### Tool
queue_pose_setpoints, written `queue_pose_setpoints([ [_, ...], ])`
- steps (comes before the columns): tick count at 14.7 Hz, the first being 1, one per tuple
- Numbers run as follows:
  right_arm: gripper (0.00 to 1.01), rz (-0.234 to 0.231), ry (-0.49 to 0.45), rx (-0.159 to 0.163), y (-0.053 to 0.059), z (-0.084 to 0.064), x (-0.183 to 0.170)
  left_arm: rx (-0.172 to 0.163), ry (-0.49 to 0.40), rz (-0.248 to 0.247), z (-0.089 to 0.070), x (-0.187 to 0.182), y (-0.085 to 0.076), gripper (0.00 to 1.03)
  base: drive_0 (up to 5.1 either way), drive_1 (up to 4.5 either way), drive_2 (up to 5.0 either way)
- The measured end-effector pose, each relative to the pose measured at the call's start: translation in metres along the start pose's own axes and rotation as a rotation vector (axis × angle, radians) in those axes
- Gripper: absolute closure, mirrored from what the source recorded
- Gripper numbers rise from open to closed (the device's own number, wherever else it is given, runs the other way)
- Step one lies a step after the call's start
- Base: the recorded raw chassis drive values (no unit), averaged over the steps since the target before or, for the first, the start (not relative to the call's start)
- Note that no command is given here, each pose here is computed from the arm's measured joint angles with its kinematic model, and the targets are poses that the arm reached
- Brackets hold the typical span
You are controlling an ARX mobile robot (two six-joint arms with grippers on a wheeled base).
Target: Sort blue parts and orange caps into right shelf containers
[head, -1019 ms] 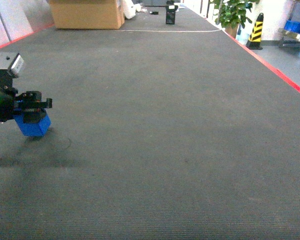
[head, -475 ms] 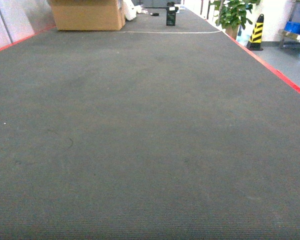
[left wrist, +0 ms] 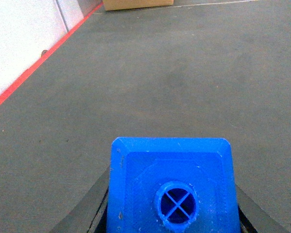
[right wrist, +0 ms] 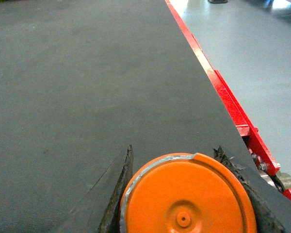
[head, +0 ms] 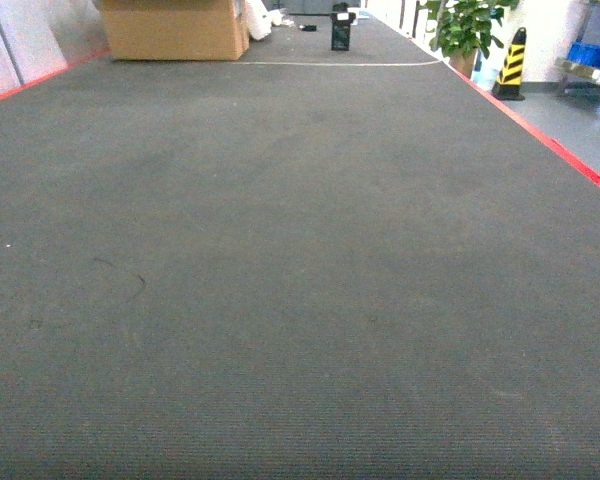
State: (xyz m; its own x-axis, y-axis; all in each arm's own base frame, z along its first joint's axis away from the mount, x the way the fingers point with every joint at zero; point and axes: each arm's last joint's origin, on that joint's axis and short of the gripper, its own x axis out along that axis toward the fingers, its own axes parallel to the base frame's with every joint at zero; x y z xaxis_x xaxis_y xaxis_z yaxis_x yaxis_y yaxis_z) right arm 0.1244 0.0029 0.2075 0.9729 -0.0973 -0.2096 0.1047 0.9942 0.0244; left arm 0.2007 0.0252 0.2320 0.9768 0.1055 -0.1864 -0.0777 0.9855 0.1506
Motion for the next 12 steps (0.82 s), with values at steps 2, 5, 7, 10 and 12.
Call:
queue_pose_setpoints([
  [2,0.57,0.000,0.000,0.000,0.0000,0.0000,0.0000,0.000,0.000,0.000,0.0001,-0.0001,0.0000,0.58,0.0,0.00,0.0],
  [5,0.57,0.001,-0.001,0.000,0.0000,0.0001,0.0000,0.000,0.004,0.006,-0.0004,-0.0001,0.0007,0.58,4.9,-2.51,-2.5],
  [7,0.57,0.000,0.001,0.000,0.0000,-0.0001,0.0000,0.000,-0.001,0.005,0.0001,-0.0001,0.0008,0.58,4.8,-2.67,-2.7],
  [10,0.57,-0.001,0.001,0.000,0.0000,-0.0001,0.0000,0.000,0.000,0.005,0.0000,-0.0001,0.0007,0.58,5.0,-2.47,-2.5],
  [12,0.57,0.000,-0.001,0.000,0.0000,0.0001,0.0000,0.000,0.002,0.002,-0.0001,-0.0002,0.0002,0.58,5.0,-2.42,-2.4],
])
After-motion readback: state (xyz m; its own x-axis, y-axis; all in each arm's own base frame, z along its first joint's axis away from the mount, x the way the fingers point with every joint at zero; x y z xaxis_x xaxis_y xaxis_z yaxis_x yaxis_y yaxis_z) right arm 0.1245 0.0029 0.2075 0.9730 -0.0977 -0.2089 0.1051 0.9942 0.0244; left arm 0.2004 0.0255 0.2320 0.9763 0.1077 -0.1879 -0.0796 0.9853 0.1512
